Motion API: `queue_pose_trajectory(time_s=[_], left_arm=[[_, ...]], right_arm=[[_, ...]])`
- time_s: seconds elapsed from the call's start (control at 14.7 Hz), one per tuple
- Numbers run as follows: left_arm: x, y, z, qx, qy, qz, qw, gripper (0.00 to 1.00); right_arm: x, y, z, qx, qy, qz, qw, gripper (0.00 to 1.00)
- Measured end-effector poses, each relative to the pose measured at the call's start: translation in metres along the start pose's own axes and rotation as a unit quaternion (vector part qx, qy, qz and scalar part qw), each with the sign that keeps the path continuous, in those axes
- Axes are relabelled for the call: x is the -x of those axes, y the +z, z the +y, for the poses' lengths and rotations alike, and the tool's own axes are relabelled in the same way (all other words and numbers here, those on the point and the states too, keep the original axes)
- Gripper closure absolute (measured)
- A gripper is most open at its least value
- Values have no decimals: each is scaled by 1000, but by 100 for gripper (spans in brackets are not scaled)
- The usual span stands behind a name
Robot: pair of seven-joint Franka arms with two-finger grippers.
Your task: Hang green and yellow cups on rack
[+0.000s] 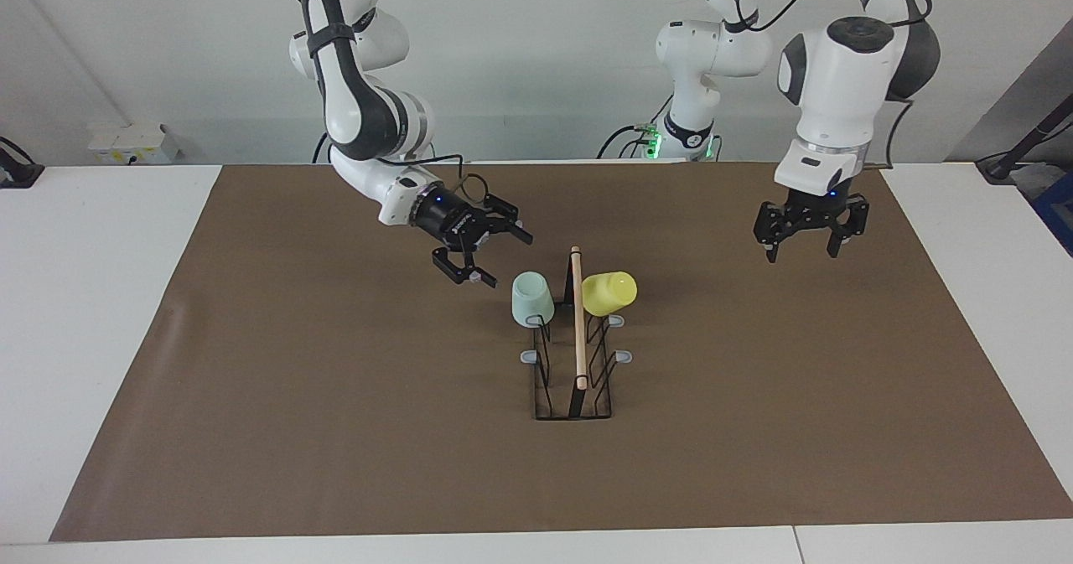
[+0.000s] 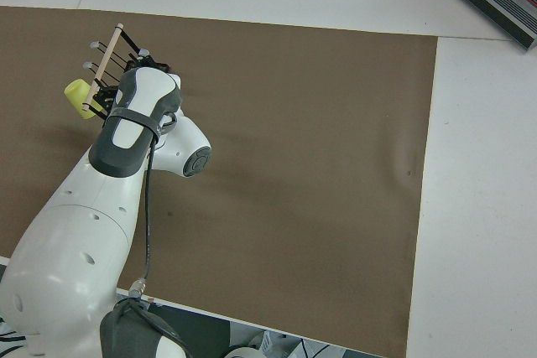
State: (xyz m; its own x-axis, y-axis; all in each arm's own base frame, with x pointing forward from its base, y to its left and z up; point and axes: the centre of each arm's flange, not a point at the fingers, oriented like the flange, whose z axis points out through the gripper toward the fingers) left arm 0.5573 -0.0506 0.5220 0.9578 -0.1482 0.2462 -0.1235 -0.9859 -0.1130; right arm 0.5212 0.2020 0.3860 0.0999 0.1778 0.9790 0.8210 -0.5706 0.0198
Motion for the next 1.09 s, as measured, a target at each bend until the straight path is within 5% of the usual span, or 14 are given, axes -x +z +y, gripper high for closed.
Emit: queue_pose_trajectory(time_s=[0.41, 0.89, 1.09], left_arm=[[-4, -28, -61, 44, 36, -38, 998, 0], [-23, -67, -16, 71, 82, -87, 990, 0], [-18, -83, 0, 80, 96, -94, 988, 0]], right_arm=[[24, -75, 92, -42, -166, -134, 976, 0], [19, -145, 168, -103, -274, -308, 905, 0], [7, -158, 182, -99, -257, -384, 881, 0]])
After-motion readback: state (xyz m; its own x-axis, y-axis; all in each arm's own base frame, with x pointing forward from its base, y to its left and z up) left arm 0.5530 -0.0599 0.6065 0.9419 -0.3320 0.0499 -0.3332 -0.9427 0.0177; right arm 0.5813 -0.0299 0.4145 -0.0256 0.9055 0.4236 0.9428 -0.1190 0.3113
